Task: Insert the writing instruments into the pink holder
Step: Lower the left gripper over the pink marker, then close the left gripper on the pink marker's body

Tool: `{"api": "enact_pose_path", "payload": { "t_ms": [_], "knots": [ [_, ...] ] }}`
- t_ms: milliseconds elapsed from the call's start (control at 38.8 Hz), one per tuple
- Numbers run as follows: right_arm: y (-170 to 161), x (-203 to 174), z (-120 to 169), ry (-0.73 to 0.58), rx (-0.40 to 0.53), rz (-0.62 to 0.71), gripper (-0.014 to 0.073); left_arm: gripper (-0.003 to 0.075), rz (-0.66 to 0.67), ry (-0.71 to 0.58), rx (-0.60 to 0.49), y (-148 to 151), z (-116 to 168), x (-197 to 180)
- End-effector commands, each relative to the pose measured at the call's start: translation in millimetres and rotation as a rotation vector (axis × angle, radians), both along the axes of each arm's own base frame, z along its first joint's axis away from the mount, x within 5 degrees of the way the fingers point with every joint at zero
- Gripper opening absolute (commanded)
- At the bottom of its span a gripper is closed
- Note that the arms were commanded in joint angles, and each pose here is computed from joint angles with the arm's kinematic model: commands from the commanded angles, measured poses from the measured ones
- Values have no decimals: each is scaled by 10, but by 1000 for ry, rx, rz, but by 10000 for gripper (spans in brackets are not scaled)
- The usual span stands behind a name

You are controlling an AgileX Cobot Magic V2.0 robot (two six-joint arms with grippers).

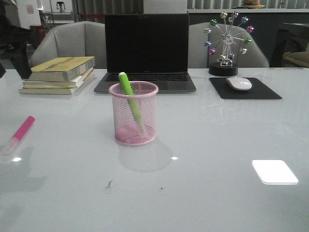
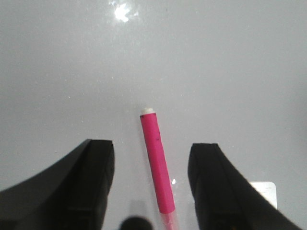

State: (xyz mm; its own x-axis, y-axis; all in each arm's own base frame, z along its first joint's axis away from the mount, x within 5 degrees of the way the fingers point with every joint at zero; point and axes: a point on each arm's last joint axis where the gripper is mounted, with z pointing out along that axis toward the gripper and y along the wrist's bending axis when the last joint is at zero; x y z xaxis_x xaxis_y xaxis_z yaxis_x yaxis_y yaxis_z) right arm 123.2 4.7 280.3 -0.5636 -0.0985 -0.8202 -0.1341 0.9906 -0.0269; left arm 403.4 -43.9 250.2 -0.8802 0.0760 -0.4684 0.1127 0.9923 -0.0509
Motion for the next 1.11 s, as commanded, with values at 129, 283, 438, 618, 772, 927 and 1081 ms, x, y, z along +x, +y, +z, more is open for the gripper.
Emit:
{"api": "enact_pose_path", "payload": {
  "t_ms": [129, 283, 438, 618, 772, 927, 1081],
  "knots": [
    [-30, 32, 133, -84, -22, -22, 486, 430, -3, 14, -3, -28, 1, 54],
    [-30, 31, 132, -83, -23, -22, 486, 429, -3, 57, 1, -32, -166, 99],
    [-31, 31, 132, -83, -24, -22, 486, 429, -3, 94, 5, -36, -323, 138],
    [-33, 30, 129, -80, -30, -21, 486, 428, -2, 114, 6, -40, -445, 172],
    [-33, 30, 129, -80, -30, -21, 486, 428, 2, 76, 3, -42, -452, 210],
    [-33, 30, 129, -80, -30, -21, 486, 428, 4, 58, -2, -45, -445, 225],
    [-33, 30, 129, -80, -30, -21, 486, 428, 5, 50, -2, -45, -452, 235]
  ]
}}
